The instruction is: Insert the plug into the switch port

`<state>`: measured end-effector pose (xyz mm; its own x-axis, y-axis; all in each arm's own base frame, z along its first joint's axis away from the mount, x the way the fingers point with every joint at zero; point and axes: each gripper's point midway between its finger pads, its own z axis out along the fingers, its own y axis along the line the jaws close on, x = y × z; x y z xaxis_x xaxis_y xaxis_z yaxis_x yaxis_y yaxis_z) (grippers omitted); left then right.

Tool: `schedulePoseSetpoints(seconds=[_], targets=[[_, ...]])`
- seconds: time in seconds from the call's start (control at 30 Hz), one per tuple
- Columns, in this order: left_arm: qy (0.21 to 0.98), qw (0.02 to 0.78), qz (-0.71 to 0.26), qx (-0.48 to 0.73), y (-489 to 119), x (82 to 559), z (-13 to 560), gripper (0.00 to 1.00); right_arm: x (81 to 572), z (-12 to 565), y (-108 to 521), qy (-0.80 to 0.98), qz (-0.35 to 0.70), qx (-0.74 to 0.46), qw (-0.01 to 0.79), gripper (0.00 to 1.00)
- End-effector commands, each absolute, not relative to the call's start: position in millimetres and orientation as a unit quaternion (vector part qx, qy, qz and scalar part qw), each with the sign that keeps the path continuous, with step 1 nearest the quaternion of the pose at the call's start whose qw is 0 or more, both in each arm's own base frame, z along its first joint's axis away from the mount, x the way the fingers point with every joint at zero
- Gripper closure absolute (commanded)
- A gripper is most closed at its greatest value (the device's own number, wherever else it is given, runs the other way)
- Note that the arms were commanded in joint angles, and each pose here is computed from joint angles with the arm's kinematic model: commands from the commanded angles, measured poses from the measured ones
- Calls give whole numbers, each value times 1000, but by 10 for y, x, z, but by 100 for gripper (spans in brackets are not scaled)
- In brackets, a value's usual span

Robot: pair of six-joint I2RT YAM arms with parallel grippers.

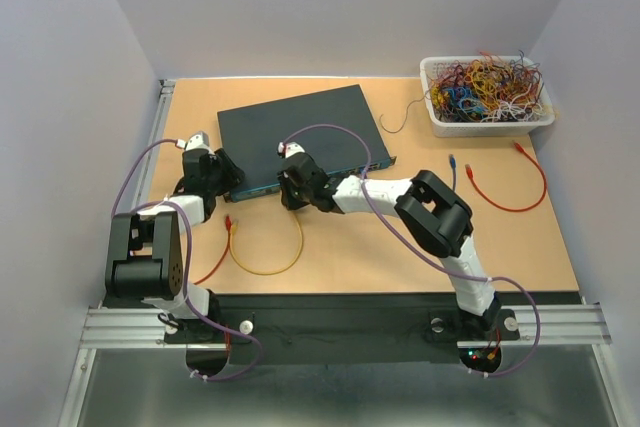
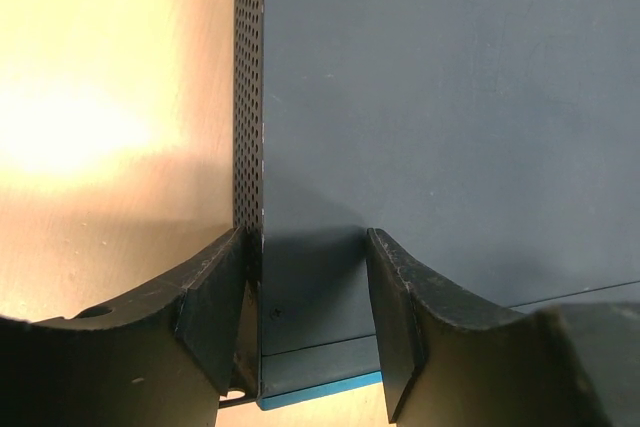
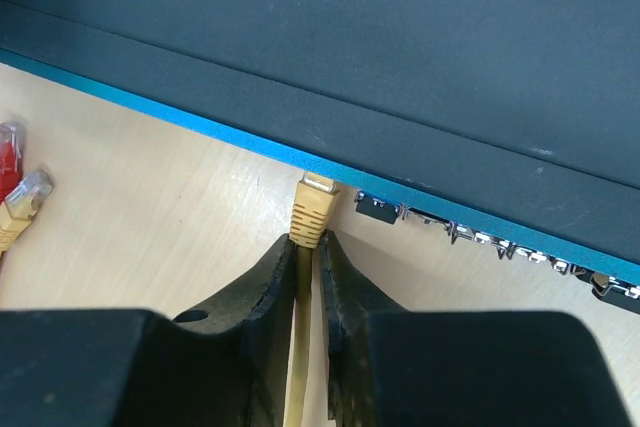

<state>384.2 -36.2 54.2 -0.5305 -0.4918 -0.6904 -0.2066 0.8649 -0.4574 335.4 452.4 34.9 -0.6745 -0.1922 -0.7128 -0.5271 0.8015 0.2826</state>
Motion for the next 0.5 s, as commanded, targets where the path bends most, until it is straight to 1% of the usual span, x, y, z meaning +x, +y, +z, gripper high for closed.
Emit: schedulePoseSetpoints(seconds=[0.0, 0.27, 0.3, 0.33, 0.37, 0.47], targets=[[874, 408, -206, -165, -703, 3677, 420, 73, 3527, 451, 4738, 868, 252, -189, 384, 83], [874, 409, -204, -163, -712, 3678, 430, 74, 3728, 761, 4953, 851, 265, -184, 414, 83], [875, 409, -204, -163, -709, 3678, 424, 74, 3754, 786, 4996, 849, 268, -184, 416, 84], [875, 409, -204, -162, -711, 3677, 424, 74, 3747, 681, 5000, 857, 260, -188, 404, 84], [874, 409, -204, -163, -706, 3679, 430, 74, 3788, 783, 5084, 851, 270, -188, 409, 85], [874, 409, -204, -162, -715, 3675, 427, 74, 3840, 811, 5146, 850, 275, -179, 412, 85]])
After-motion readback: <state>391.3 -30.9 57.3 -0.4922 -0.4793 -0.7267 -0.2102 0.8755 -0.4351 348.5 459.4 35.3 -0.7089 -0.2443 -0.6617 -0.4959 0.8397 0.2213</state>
